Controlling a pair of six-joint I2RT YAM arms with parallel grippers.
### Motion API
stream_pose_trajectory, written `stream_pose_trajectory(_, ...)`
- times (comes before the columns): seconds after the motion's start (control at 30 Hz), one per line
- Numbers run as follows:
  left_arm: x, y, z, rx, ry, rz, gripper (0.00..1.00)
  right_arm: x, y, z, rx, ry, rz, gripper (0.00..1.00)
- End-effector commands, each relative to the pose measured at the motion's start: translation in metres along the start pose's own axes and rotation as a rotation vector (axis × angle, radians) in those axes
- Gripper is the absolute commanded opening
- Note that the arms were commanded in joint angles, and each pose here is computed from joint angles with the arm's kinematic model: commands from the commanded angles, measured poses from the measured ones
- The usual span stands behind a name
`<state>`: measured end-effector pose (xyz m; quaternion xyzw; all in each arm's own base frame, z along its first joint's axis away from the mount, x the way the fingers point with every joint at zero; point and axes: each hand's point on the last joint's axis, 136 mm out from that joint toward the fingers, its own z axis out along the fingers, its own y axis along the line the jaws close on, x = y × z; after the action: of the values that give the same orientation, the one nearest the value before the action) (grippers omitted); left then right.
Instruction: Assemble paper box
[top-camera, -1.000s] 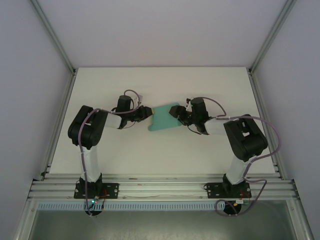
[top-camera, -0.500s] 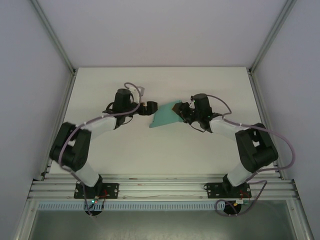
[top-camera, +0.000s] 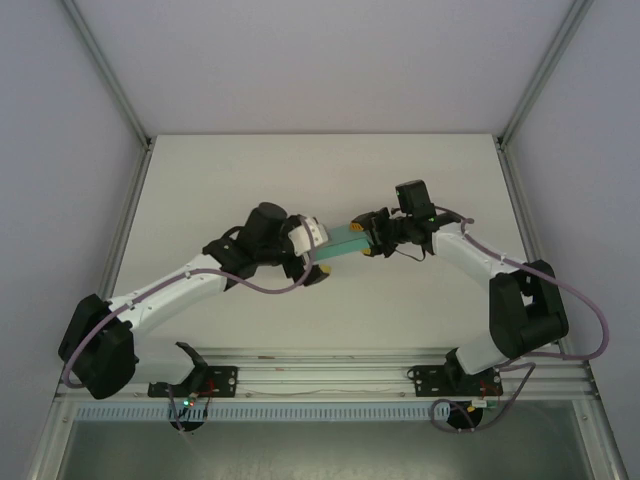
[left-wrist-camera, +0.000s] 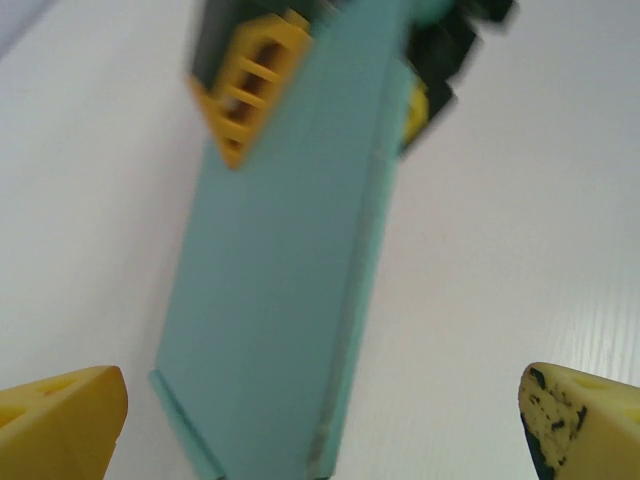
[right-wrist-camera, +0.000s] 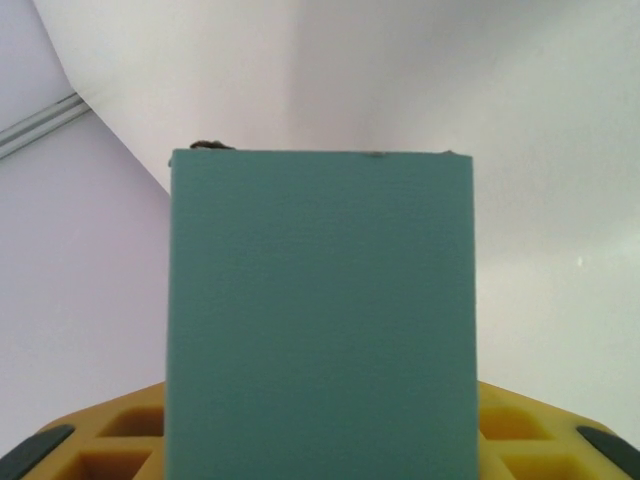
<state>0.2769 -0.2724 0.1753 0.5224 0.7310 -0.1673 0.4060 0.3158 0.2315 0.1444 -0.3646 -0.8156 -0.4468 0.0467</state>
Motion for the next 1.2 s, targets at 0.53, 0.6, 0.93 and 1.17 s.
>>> stream_pose_trajectory(0.53, 0.012, 0.046, 0.02, -0.282, 0.254, 0.208, 0.72, 0.036, 0.004, -0.017, 0.028, 0.118, 0.131, 0.47)
stream_pose_trajectory(0.6, 0.009, 0.046, 0.018, -0.286, 0.234, 0.21, 0.66, 0.036, 0.004, -0.018, 0.025, 0.116, 0.129, 0.51)
stream_pose_trajectory(0.93, 0.019, 0.033, 0.016, -0.223, 0.242, 0.239, 0.48, 0.011, 0.004, -0.031, 0.028, -0.027, -0.025, 1.0)
stream_pose_trajectory(1.17, 0.052, 0.019, 0.028, -0.074, 0.37, 0.222, 0.46, -0.077, 0.0, -0.132, 0.302, -0.736, -0.439, 1.0)
